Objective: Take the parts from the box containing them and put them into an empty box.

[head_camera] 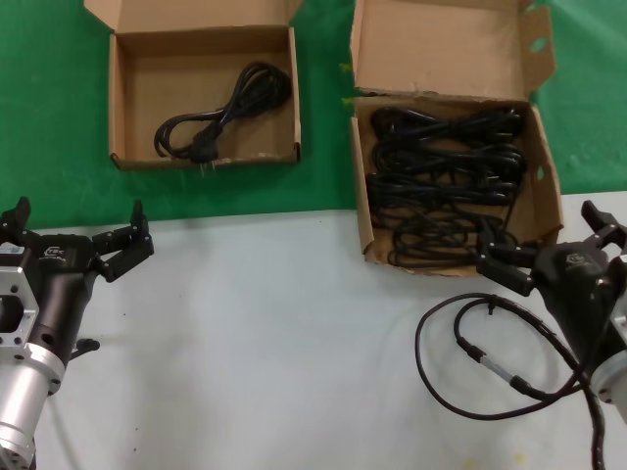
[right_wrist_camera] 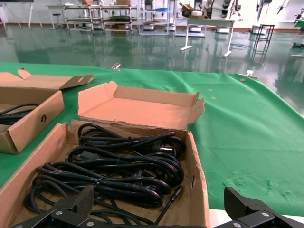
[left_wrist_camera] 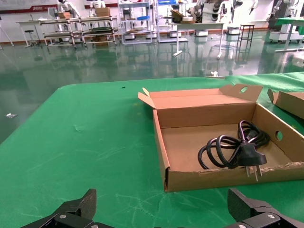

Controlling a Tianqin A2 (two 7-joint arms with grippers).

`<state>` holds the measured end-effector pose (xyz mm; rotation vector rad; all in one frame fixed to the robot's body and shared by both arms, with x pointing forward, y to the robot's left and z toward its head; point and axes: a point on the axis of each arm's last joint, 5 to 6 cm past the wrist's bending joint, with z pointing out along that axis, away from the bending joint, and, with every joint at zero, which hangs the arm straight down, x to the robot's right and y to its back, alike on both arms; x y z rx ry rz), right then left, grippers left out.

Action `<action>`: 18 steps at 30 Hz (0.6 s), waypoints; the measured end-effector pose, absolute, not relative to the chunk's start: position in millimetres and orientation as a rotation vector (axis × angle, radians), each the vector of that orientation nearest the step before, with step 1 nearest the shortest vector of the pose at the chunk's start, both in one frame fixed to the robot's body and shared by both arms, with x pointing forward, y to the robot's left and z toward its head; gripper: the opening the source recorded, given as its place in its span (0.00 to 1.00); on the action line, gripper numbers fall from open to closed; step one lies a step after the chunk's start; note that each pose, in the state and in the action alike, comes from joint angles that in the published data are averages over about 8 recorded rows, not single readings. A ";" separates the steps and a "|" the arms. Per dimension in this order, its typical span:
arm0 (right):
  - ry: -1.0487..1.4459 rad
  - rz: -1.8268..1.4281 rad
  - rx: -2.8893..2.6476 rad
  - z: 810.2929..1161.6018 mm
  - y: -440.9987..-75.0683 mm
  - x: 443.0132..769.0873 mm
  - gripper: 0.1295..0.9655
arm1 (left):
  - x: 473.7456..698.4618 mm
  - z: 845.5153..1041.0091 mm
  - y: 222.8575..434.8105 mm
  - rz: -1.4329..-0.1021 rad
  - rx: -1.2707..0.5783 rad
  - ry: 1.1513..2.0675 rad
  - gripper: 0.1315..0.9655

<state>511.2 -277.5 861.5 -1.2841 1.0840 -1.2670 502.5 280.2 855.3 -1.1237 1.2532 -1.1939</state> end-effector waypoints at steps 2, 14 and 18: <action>1.084 -1.267 -1.284 861.5 -277.5 511.2 1.00 | 502.5 855.3 280.2 -1.194 -1.124 1.253 1.00; 1.084 -1.267 -1.284 861.5 -277.5 511.2 1.00 | 502.5 855.3 280.2 -1.194 -1.124 1.253 1.00; 1.084 -1.267 -1.284 861.5 -277.5 511.2 1.00 | 502.5 855.3 280.2 -1.194 -1.124 1.253 1.00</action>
